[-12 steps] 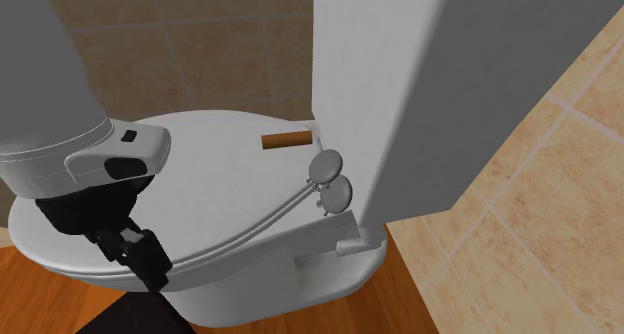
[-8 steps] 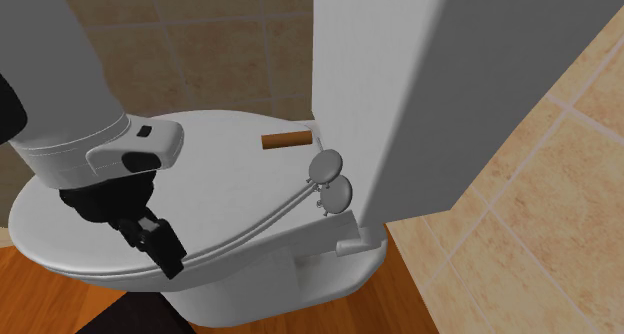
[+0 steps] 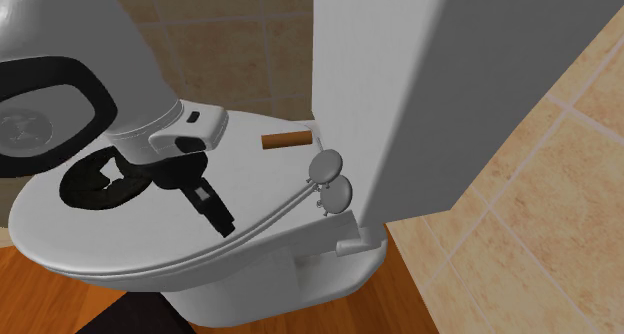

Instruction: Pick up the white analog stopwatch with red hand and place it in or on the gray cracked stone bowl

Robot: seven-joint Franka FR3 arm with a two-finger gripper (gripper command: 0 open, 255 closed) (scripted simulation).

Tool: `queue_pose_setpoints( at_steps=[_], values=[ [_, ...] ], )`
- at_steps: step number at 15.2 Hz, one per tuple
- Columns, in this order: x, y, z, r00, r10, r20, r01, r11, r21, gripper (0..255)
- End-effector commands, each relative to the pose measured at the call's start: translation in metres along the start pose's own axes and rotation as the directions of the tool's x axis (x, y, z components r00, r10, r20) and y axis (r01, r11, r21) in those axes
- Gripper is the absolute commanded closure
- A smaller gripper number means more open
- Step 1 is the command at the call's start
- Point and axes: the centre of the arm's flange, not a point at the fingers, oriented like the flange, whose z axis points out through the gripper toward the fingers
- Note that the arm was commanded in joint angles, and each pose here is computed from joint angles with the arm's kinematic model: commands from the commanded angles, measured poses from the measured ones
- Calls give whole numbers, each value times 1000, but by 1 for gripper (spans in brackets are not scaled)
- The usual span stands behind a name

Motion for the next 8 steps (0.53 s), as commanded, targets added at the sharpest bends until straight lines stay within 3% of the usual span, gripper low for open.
queue_pose_setpoints(
  at_steps=[1, 4, 8],
  values=[
    [19, -6, 6, 997, 64, -50, -64, 998, -3, 0],
    [48, -10, 13, 981, 154, -120, -156, 988, -5, 0],
    [87, -10, 18, 939, 270, -211, -276, 961, 2, 0]
  ],
)
